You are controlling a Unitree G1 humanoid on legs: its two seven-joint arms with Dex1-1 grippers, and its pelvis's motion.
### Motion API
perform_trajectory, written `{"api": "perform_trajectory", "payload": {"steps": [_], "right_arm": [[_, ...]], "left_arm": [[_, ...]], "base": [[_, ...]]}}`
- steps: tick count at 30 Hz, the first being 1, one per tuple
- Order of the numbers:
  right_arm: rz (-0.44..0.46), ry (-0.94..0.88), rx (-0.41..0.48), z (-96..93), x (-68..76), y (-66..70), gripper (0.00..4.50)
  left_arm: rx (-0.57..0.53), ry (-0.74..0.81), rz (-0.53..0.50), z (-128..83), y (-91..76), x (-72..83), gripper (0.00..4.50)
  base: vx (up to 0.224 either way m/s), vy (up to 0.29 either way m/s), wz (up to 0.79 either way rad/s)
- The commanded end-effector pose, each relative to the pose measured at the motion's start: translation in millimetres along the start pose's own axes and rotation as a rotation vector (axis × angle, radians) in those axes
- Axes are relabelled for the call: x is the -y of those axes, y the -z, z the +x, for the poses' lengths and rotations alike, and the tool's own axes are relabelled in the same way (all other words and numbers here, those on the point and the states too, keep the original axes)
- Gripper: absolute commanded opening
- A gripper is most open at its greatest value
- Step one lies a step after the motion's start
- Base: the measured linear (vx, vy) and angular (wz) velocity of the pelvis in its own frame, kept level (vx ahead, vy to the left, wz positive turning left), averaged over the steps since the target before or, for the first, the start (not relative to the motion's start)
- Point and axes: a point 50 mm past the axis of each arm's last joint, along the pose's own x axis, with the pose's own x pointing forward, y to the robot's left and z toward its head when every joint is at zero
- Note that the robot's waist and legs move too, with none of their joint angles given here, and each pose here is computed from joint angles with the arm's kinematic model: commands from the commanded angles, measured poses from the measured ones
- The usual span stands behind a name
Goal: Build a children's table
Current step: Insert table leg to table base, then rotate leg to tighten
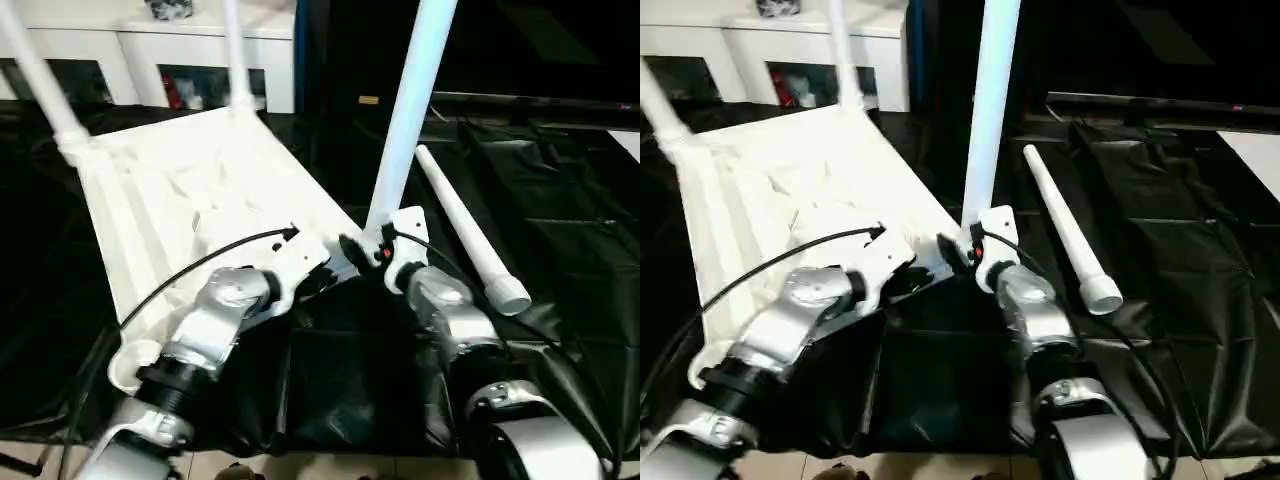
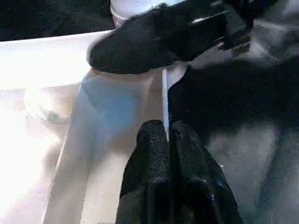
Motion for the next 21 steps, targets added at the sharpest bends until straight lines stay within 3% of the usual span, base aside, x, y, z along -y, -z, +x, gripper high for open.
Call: {"api": "perform_trajectory", "payload": {"steps": [1,7,13,21], "right_arm": [[-0.048,-0.2,-0.007,-3.5,-12.9,-1.2,4.04],[-0.115,-0.483,-0.093,-31.7,-13.3,3.7,4.04],[-0.158,-0.641,-0.159,-49.3,-16.2,6.4,4.04],[-0.147,-0.741,-0.186,-59.3,-25.7,6.3,3.37]], "left_arm": [[0.089,0.15,0.078,2,-14.7,12.2,0.0],[0.043,0.283,0.105,-15,-4.2,7.6,0.0],[0.028,0.361,0.118,-24,-1.9,5.8,0.0],[0.005,0.45,0.125,-30,3.7,5.7,0.0]], "base": [[0.0,0.0,0.0],[0.0,0.0,0.0],[0.0,0.0,0.0],[0.0,0.0,0.0]]}}
